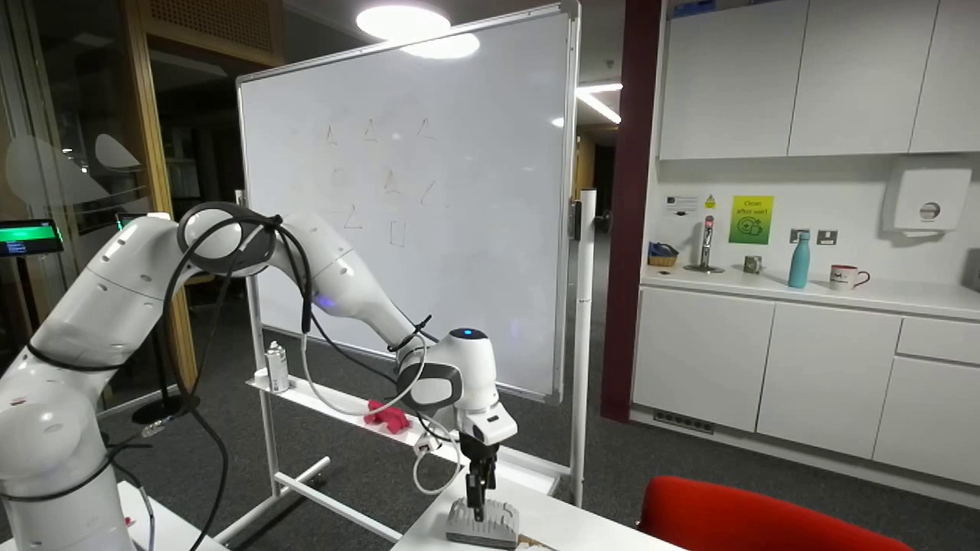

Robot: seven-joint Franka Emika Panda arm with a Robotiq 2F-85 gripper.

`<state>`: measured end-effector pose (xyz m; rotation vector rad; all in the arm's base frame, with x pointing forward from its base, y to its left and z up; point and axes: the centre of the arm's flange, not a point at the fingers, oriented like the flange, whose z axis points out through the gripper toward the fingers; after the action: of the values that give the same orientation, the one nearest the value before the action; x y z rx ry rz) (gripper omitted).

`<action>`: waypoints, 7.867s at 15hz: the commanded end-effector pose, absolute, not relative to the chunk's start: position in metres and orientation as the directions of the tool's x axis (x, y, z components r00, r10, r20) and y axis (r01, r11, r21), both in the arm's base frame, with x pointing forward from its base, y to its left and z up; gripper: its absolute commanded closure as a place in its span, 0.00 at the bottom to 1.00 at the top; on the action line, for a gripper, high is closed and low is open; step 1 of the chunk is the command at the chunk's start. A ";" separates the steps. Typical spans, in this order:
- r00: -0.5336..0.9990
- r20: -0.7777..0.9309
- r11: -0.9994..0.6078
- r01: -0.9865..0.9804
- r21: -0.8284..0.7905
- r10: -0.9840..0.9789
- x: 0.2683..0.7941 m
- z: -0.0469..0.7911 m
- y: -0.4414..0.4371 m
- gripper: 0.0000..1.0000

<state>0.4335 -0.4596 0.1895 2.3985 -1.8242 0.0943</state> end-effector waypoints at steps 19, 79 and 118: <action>0.359 0.078 -0.354 -0.932 0.075 -0.930 0.448 0.155 -0.469 0.00; 0.632 0.228 -0.603 -0.775 0.191 -0.741 0.359 0.241 -0.340 0.40; 0.724 0.285 -0.702 -0.685 0.193 -0.628 0.357 0.377 -0.218 0.65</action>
<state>0.3566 -0.2267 0.3572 2.6837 -1.0122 0.3689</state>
